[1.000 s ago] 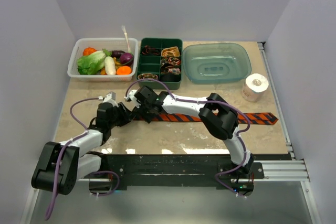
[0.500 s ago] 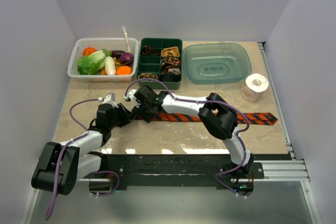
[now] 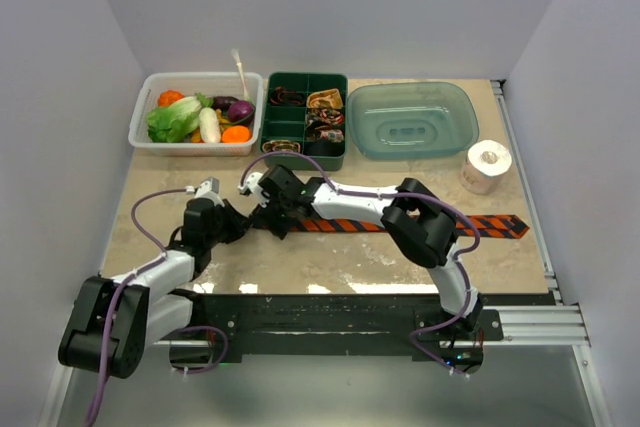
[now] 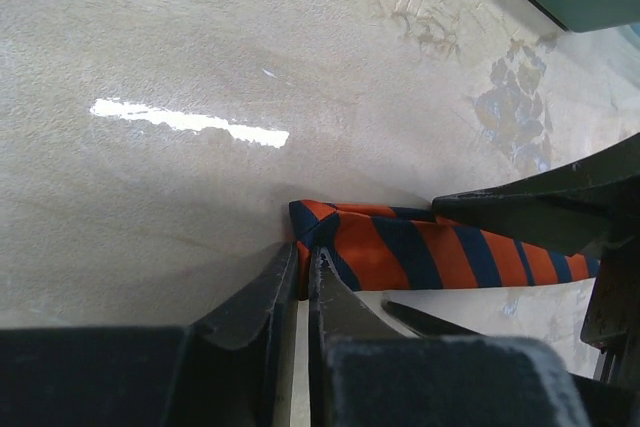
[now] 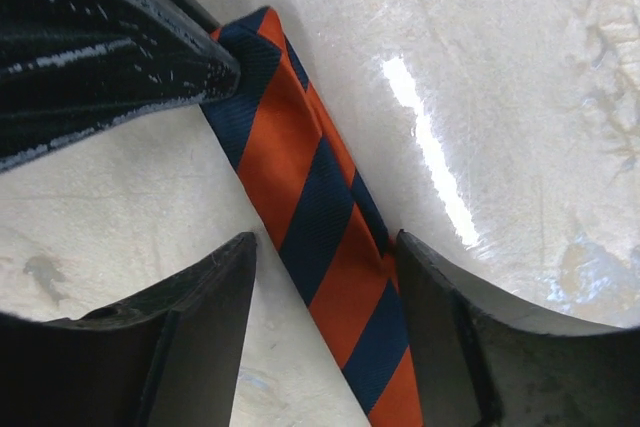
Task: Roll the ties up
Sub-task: Flatten out the tie at the center of the board, then roll the tie at the center of the board.
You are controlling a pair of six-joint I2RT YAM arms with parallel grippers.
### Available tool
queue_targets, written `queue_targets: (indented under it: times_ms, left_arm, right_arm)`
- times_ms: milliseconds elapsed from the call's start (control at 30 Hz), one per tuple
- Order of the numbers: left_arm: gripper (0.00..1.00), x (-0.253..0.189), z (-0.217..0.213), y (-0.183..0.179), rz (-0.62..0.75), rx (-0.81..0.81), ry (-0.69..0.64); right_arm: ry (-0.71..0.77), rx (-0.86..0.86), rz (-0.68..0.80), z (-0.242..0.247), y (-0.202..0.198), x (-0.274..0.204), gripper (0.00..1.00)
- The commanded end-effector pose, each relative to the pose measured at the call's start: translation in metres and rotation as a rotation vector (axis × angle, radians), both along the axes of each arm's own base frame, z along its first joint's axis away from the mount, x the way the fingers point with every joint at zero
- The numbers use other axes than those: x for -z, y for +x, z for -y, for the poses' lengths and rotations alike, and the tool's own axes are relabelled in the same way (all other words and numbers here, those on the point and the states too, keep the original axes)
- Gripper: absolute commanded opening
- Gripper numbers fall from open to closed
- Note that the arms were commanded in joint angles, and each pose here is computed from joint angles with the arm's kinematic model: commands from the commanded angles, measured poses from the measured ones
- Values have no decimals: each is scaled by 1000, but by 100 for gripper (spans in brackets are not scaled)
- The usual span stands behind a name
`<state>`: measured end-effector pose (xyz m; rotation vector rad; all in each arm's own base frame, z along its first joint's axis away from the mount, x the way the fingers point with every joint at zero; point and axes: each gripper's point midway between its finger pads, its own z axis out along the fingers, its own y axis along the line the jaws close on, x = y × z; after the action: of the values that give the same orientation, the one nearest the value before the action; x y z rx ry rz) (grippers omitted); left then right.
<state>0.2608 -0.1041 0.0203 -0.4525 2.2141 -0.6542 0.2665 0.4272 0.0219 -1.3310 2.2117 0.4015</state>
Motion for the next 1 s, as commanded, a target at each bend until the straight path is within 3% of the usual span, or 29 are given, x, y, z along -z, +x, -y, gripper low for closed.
queue_targets:
  times_ms: [0, 433, 833, 867, 967]
  left_arm:
    - [7, -22, -8, 15, 68, -17, 47]
    - [6, -36, -20, 27, 48, -36, 144]
    - [5, -39, -25, 28, 24, -39, 186]
    - [5, -39, -25, 28, 22, -39, 186]
    - [5, -39, -25, 29, 23, -35, 186]
  right_arm:
    - [106, 22, 8, -6, 1, -32, 63]
    - [273, 79, -36, -35, 9, -55, 57]
    - [332, 119, 15, -45, 23, -72, 54]
    - [328, 118, 12, -46, 23, -69, 43]
    - [318, 126, -2, -50, 26, -58, 24]
